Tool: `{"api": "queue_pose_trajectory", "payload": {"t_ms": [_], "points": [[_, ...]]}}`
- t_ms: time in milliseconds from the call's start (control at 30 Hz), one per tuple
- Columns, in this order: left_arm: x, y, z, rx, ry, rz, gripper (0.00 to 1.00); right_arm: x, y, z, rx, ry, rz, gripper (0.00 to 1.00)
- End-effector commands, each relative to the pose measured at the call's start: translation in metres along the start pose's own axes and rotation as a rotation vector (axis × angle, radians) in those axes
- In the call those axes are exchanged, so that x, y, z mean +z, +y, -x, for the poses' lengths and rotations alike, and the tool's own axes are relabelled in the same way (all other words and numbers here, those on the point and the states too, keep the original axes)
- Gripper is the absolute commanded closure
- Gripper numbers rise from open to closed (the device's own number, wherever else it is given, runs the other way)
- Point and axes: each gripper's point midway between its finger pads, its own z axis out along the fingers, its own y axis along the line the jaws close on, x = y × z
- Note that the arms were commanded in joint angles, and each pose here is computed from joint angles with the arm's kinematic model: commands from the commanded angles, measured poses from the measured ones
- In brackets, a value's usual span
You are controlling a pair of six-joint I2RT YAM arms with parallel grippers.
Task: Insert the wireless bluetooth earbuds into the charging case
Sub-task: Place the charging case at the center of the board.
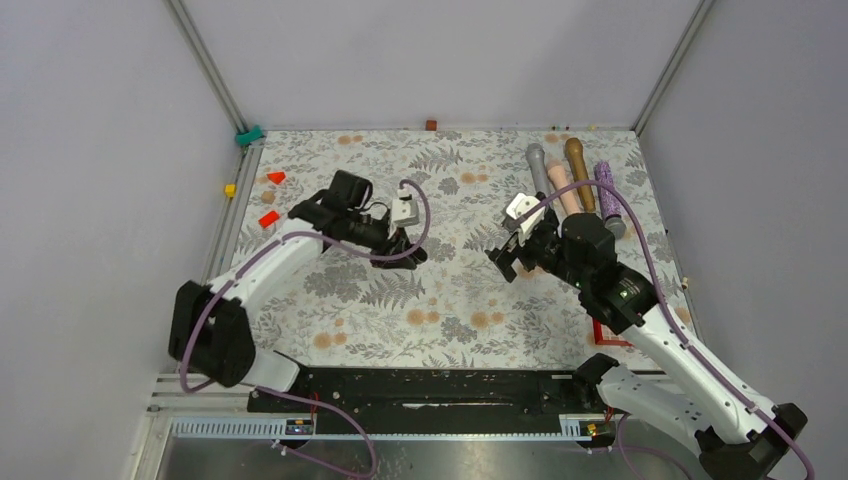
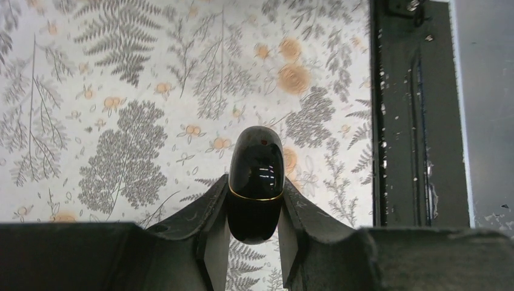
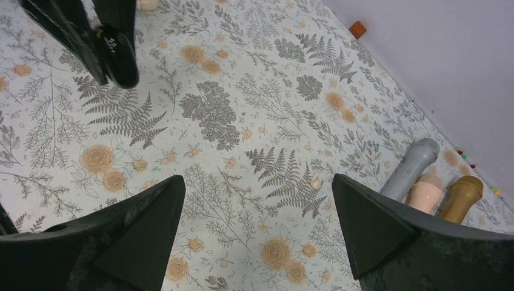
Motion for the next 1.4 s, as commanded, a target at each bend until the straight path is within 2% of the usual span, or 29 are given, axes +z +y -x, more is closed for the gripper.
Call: {"api": "queue_pose_trajectory", "payload": {"t_ms": [0, 267, 433, 600, 733, 967, 1000, 1033, 1133, 1167, 1367], "points": [[0.002, 0.029, -0.026, -0.069, 0.157, 0.02, 0.72, -0.003, -0.015, 0.016, 0.016, -0.09, -0.073, 0.01], [0.027, 0.077, -0.091, -0.388, 0.405, -0.029, 0.69, -0.009, -0.023, 0.014, 0.028, -0.124, -0.108, 0.01], [0.036, 0.105, -0.115, -0.557, 0.472, -0.014, 0.68, -0.01, -0.024, 0.012, 0.03, -0.131, -0.113, 0.0], [0.036, 0.125, -0.121, -0.655, 0.475, 0.021, 0.64, -0.01, -0.024, 0.011, 0.035, -0.135, -0.111, 0.01], [0.035, 0.128, -0.126, -0.68, 0.497, 0.032, 0.6, -0.011, -0.024, 0.011, 0.041, -0.14, -0.11, 0.01], [0.025, 0.127, -0.128, -0.675, 0.521, 0.063, 0.4, -0.012, -0.024, 0.011, 0.051, -0.145, -0.108, 0.0], [0.022, 0.127, -0.126, -0.671, 0.517, 0.07, 0.36, -0.012, -0.024, 0.011, 0.052, -0.146, -0.106, 0.01], [0.019, 0.127, -0.123, -0.665, 0.511, 0.077, 0.26, -0.012, -0.024, 0.01, 0.054, -0.145, -0.107, 0.01], [0.006, 0.128, -0.108, -0.643, 0.474, 0.102, 0.06, -0.013, -0.024, 0.009, 0.059, -0.145, -0.106, 0.01], [0.001, 0.128, -0.103, -0.634, 0.459, 0.109, 0.02, -0.013, -0.025, 0.01, 0.06, -0.147, -0.105, 0.01], [-0.034, 0.138, -0.077, -0.528, 0.412, 0.266, 0.02, -0.012, -0.024, 0.007, 0.067, -0.143, -0.096, 0.0]]}}
